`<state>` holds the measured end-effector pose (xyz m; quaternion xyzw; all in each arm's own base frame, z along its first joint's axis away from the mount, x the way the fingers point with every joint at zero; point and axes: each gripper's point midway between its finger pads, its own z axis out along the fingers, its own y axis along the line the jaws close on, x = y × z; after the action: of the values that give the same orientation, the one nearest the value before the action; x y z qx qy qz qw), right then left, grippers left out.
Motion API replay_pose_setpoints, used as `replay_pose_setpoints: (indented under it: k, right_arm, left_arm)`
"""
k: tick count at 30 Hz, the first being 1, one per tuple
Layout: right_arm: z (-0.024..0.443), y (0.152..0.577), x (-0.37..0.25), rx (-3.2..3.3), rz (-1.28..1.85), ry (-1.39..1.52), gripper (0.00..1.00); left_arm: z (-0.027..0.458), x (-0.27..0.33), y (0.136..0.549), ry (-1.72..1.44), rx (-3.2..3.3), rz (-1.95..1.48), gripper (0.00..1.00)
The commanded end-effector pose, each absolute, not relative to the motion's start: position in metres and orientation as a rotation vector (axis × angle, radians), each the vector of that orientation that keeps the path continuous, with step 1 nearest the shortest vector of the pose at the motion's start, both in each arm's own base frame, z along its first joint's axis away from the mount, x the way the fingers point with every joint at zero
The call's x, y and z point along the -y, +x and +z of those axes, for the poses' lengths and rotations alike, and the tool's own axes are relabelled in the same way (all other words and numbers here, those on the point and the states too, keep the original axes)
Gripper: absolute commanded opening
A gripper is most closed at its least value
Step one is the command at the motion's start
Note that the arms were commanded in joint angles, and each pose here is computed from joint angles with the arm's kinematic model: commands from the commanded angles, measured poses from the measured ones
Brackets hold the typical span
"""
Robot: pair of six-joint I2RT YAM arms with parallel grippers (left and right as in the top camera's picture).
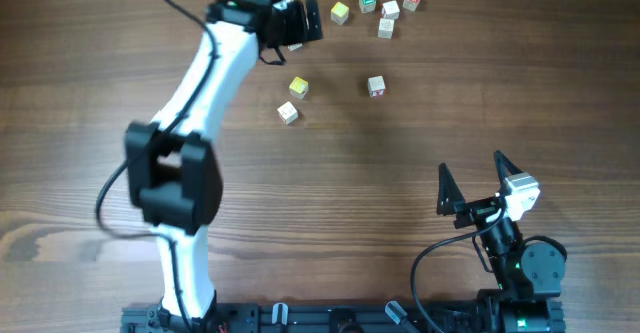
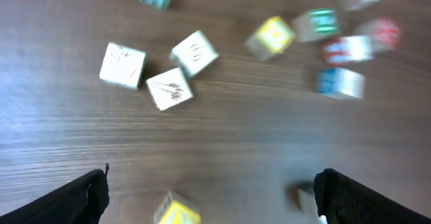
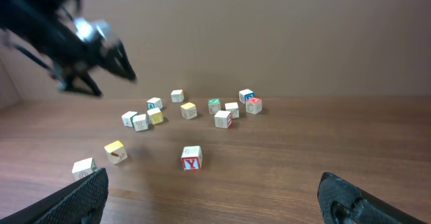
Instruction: Form a tower
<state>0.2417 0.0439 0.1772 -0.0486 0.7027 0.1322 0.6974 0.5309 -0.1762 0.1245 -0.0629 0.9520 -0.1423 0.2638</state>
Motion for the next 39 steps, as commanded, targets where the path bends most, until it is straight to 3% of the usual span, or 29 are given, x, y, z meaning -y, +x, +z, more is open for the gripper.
replay_pose_setpoints:
  k: [1,11,16,19,23,26,29,32,37,39]
  right_arm:
    - [0.180,0.242,-0.041,-1.556,0.290,-0.086,1.00]
    - [0.180,0.242,-0.041,-1.556,0.290,-0.086,1.00]
    - [0.180,0.242,-0.041,-1.555,0.291,-0.086,1.00]
    - [0.180,0.242,-0.041,-1.556,0.290,-0.086,1.00]
    - [0.180,0.242,-0.041,-1.555,0.291,-0.085,1.00]
    - [0.180,0.242,-0.041,-1.556,0.291,-0.086,1.00]
    - [0.180,0.242,-0.041,-1.556,0.291,-0.086,1.00]
    - [0.180,0.242,-0.041,-1.556,0.291,-0.086,1.00]
    - [0.180,0.242,-0.041,-1.556,0.291,-0.086,1.00]
    - [0.180,0.242,-0.041,-1.556,0.291,-0.086,0.99]
  left_arm:
    - [0.093,0.169,0.546,-0.407,-2.543,-0.277,0.96]
    - [0.017,0.171,0.569,-0.478,-2.532,-0.244,0.95]
    - [-0.002,0.173,0.575,-0.476,-2.526,-0.247,0.80]
    - [-0.003,0.175,0.579,-0.474,-2.508,-0.258,0.56]
    - [-0.003,0.170,0.578,-0.463,-2.510,-0.219,0.47]
    - [0.001,0.152,0.572,-0.472,-2.513,-0.091,0.33]
    - [0.028,0.147,0.570,-0.330,-2.520,-0.039,0.27]
    - [0.084,0.143,0.568,-0.279,-2.463,-0.031,0.26]
    - [0.227,0.137,0.535,-0.279,-2.297,-0.123,0.25]
    - [0.292,0.129,0.503,-0.279,-2.221,-0.164,0.25]
